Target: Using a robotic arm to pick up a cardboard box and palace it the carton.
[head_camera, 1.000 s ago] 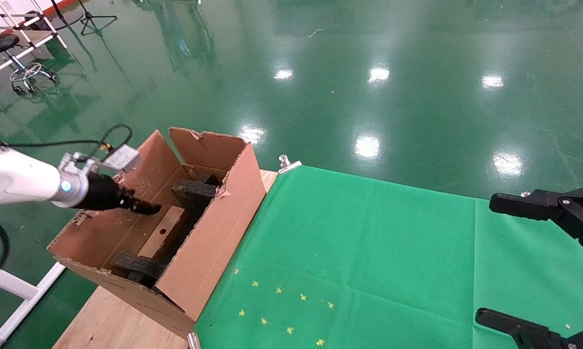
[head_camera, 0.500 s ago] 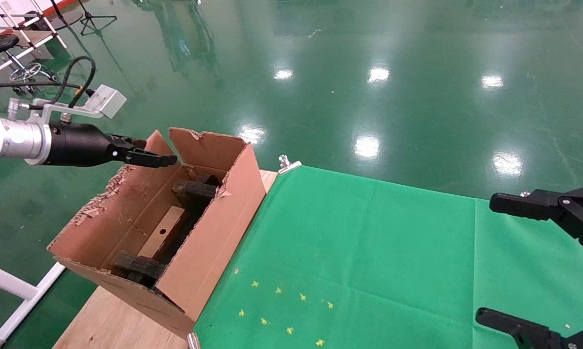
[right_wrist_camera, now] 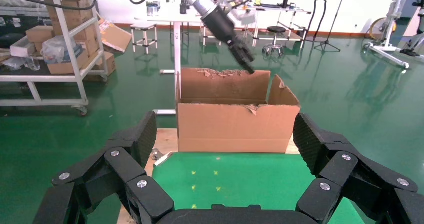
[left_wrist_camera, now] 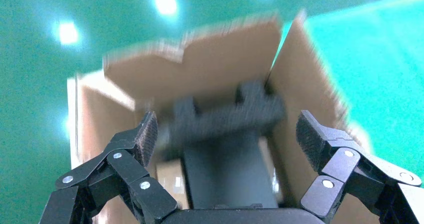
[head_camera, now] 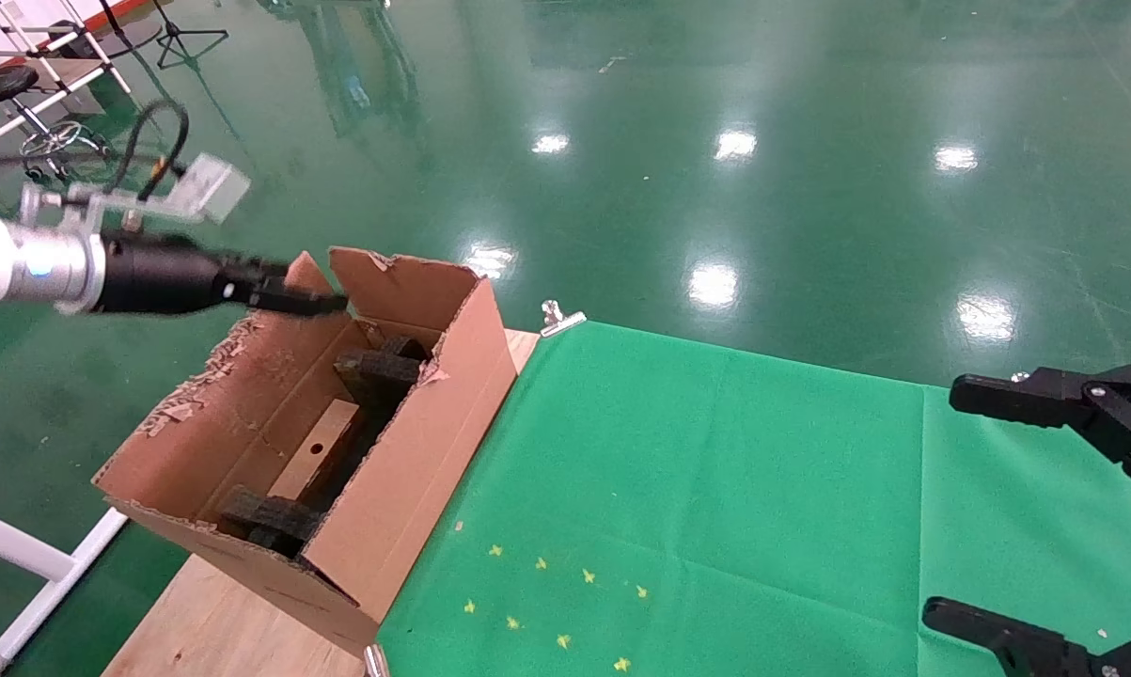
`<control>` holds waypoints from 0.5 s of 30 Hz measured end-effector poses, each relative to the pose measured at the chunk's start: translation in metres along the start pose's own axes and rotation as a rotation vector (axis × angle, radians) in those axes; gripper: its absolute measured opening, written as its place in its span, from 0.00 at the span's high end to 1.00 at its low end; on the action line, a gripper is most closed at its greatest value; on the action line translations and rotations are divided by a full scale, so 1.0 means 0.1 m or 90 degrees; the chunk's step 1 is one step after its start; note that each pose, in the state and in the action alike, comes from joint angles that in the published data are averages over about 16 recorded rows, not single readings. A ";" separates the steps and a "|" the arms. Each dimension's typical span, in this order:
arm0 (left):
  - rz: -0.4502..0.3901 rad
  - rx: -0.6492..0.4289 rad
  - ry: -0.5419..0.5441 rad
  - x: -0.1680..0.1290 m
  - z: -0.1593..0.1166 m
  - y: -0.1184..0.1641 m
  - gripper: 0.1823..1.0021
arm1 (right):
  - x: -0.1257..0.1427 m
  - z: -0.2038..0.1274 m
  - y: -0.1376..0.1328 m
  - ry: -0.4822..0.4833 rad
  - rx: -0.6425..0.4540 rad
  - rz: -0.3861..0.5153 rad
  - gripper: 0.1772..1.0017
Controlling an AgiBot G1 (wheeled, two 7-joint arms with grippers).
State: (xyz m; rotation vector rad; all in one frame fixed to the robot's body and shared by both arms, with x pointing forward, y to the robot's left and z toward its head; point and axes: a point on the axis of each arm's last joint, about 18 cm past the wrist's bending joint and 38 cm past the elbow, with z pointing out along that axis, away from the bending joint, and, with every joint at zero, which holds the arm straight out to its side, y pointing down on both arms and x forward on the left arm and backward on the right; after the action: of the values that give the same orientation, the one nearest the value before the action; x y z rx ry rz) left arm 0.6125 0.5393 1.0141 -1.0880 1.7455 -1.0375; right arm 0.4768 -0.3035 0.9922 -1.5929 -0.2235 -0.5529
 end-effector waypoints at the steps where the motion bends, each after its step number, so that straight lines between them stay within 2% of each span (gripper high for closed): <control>1: 0.004 0.006 0.005 0.02 0.01 -0.01 0.00 | 0.00 0.00 0.00 0.000 0.000 0.000 0.00; 15: 0.084 0.118 0.118 0.54 0.12 -0.24 0.00 | 0.00 0.00 0.00 0.000 0.000 0.000 0.00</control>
State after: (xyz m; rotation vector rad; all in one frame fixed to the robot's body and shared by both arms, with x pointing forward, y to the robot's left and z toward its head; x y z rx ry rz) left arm 0.6140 0.4792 1.0207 -0.7705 1.7990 -1.2213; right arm 0.4768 -0.3035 0.9922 -1.5929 -0.2235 -0.5529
